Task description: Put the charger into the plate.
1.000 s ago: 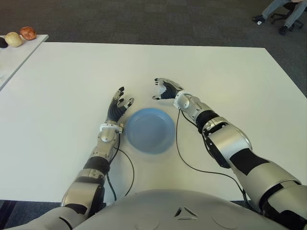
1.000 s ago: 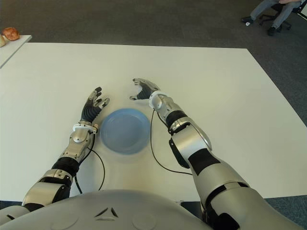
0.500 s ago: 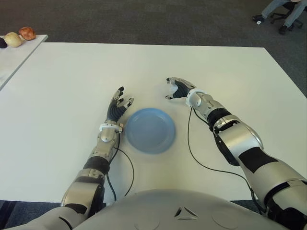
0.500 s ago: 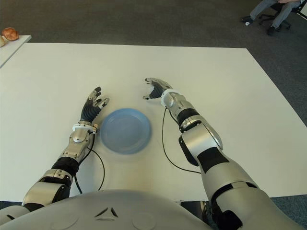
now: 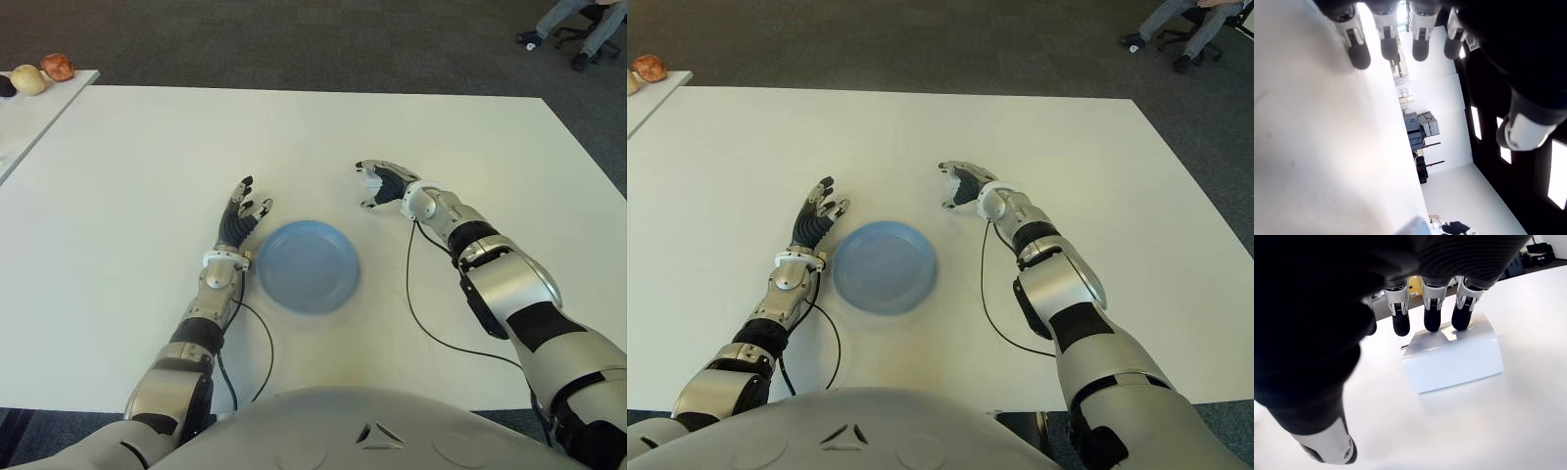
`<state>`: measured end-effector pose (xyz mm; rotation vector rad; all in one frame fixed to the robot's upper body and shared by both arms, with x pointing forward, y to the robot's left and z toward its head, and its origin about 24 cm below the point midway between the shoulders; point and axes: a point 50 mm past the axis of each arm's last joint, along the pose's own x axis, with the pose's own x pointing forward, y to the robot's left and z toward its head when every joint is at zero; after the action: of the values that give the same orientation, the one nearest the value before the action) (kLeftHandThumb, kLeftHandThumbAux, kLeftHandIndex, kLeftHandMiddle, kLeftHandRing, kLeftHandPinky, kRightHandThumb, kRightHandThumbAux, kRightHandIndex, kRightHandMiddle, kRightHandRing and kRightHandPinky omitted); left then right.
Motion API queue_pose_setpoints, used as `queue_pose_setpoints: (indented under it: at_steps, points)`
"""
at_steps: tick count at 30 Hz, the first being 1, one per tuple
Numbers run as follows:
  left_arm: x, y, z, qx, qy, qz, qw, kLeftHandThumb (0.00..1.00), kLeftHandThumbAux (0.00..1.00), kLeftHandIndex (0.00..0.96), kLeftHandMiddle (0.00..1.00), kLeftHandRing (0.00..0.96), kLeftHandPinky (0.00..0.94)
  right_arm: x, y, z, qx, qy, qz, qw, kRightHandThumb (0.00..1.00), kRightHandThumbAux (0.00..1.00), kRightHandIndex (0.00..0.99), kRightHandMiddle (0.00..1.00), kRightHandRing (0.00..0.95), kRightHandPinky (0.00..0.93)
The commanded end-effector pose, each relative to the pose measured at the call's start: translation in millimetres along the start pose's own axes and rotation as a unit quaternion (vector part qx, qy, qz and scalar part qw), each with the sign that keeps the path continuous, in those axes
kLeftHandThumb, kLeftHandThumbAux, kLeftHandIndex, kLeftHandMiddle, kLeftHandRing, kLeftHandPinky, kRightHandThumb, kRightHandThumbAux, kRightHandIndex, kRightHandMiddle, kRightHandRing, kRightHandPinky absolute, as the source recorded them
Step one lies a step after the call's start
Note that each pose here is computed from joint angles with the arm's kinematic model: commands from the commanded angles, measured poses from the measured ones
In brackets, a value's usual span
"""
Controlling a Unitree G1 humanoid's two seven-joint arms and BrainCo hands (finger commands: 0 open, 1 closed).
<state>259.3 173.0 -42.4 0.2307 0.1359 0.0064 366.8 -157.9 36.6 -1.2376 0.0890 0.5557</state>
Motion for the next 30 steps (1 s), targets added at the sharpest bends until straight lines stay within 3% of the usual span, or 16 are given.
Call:
queue_pose_setpoints:
  at_steps: [1,8,16,21,30]
  points:
    - [-26.5,-3.0,-45.3,0.007,0.126,-0.016,0.992,0.0,0.55,0.036,0.072,0.05,0.005,-8.6,8.5,-13.4,-0.011,0.004,0.028,1.0,0.0,0.833,0.0,0.024,0.038,0.105]
    - [-24.5,-3.0,-45.9,-0.002,0.131,-0.014,0.991,0.0,0.568,0.036,0.073,0.055,0.022,-19.2,0.8,-22.5,-0.027,-0.024,0.035,0.999,0.0,0.858,0.0,0.053,0.071,0.124]
    - [-23.2,-2.1,-45.5,-0.009,0.129,-0.014,0.991,0.0,0.567,0.036,0.073,0.056,0.033,-33.0,7.1,-29.1,0.005,-0.056,0.086,0.995,0.044,0.897,0.0,0.069,0.093,0.143]
    - [-22.8,-2.0,-46.1,-0.011,0.131,-0.013,0.991,0.0,0.565,0.036,0.071,0.053,0.021,-43.7,7.1,-28.9,0.02,-0.082,0.119,0.989,0.103,0.903,0.0,0.069,0.099,0.156]
    - [-21.4,-1.7,-47.1,-0.012,0.135,-0.012,0.991,0.0,0.569,0.038,0.065,0.048,0.018,-65.5,5.9,-20.5,0.021,-0.121,0.16,0.979,0.102,0.898,0.0,0.064,0.105,0.16]
